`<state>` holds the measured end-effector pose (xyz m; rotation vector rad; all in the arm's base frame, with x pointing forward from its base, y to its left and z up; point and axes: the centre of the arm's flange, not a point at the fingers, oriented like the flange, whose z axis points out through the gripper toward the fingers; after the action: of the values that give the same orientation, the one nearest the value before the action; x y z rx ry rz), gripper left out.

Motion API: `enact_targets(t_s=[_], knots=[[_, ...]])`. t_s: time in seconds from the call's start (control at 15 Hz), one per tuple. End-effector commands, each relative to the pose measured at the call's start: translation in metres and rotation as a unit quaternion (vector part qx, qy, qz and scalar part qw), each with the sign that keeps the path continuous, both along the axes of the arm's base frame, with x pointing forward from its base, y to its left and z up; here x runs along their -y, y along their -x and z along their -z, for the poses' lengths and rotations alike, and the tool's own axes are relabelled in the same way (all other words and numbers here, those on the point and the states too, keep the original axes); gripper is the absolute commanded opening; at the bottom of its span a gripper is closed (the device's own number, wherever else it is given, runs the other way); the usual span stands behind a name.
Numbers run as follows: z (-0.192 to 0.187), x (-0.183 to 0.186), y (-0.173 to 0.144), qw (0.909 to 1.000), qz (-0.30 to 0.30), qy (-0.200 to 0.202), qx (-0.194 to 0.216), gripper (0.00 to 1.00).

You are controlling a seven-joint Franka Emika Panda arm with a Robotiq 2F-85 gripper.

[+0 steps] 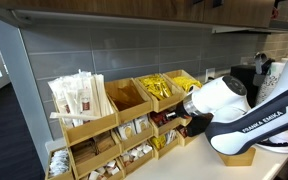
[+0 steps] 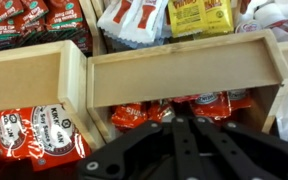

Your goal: Pick up one red sachet from the second middle tray from the right and put it on the table

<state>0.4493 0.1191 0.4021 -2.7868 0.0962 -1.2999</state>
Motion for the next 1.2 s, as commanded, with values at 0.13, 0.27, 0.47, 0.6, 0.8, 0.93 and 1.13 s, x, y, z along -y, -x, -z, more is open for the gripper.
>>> enact_targets(t_s=[0.13, 0.27, 0.47, 0.6, 0.8, 0.93, 1.13], knots=[[-0.002, 0.009, 0.001, 0.9980, -0.001, -0.059, 0.023, 0.00], [-0.003, 0.014, 0.003, 0.9960, -0.003, -0.084, 0.031, 0.00], [-0.003, 0.022, 0.006, 0.9931, -0.007, -0.111, 0.038, 0.00], [-0.006, 0.027, 0.010, 0.9924, -0.009, -0.117, 0.038, 0.00], [-0.014, 0.031, 0.017, 0.9927, -0.014, -0.110, 0.049, 0.00], [-0.017, 0.036, 0.020, 0.9933, -0.014, -0.101, 0.053, 0.00], [-0.025, 0.044, 0.027, 0.9937, -0.018, -0.094, 0.057, 0.00]])
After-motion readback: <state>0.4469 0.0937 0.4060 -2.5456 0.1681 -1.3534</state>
